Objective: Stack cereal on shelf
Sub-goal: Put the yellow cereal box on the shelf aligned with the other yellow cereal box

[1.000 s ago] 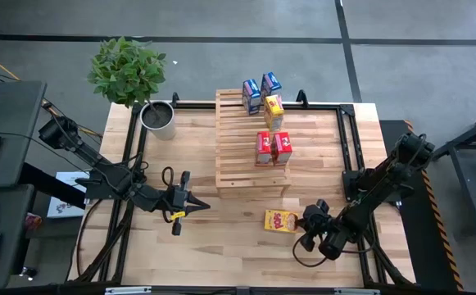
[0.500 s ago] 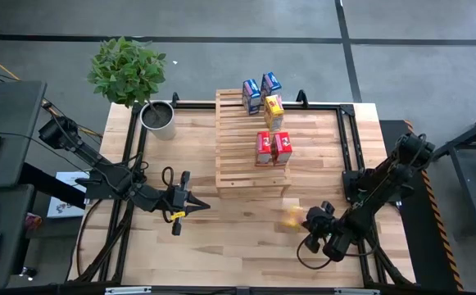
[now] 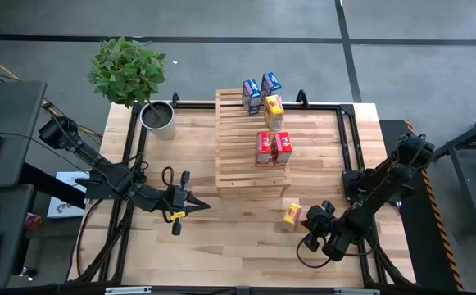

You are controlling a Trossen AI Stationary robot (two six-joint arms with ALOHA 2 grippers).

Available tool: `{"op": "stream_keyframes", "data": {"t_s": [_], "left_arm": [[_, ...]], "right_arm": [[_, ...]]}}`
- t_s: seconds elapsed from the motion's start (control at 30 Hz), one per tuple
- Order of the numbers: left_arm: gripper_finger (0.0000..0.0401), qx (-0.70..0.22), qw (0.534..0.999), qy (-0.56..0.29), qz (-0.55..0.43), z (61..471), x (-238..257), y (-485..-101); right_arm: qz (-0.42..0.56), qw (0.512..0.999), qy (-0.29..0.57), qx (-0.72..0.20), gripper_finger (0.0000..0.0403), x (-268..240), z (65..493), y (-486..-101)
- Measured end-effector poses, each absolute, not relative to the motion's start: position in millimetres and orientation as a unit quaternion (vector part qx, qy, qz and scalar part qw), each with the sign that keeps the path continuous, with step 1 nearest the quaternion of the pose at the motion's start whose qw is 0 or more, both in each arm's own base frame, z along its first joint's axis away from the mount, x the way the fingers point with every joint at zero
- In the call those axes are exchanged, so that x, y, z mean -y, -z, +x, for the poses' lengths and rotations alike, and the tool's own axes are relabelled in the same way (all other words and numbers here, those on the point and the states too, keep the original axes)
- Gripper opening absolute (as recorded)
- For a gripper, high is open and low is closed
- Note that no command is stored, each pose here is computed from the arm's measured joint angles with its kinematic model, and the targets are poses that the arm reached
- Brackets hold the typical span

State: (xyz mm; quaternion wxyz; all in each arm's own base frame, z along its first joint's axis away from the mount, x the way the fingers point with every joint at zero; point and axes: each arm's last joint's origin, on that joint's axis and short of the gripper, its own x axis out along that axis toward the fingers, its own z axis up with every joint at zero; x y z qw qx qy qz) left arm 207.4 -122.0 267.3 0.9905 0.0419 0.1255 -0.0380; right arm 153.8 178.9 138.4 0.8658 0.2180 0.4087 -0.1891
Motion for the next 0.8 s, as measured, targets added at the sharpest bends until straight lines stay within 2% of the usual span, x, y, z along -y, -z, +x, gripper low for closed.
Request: {"op": "stream_keyframes", "data": {"t_s": [0.37, 0.53, 0.7, 0.8], "left_arm": [[0.0, -0.125, 0.99, 0.038, 0.042, 207, 122, -267], [0.0, -0.125, 0.991, 0.038, 0.042, 207, 122, -267], [0.0, -0.125, 0.991, 0.038, 0.042, 207, 122, -267], [0.0, -0.125, 0.991, 0.038, 0.042, 207, 122, -267]], "right_arm": [[0.226, 0.857, 0.184, -0.426, 0.0, -180, 154, -142], [0.26, 0.819, 0.172, -0.481, 0.0, -187, 152, -184], [0.305, 0.793, 0.236, -0.471, 0.0, -185, 149, -227], [0.373, 0.761, 0.271, -0.457, 0.0, -184, 156, -248]]}}
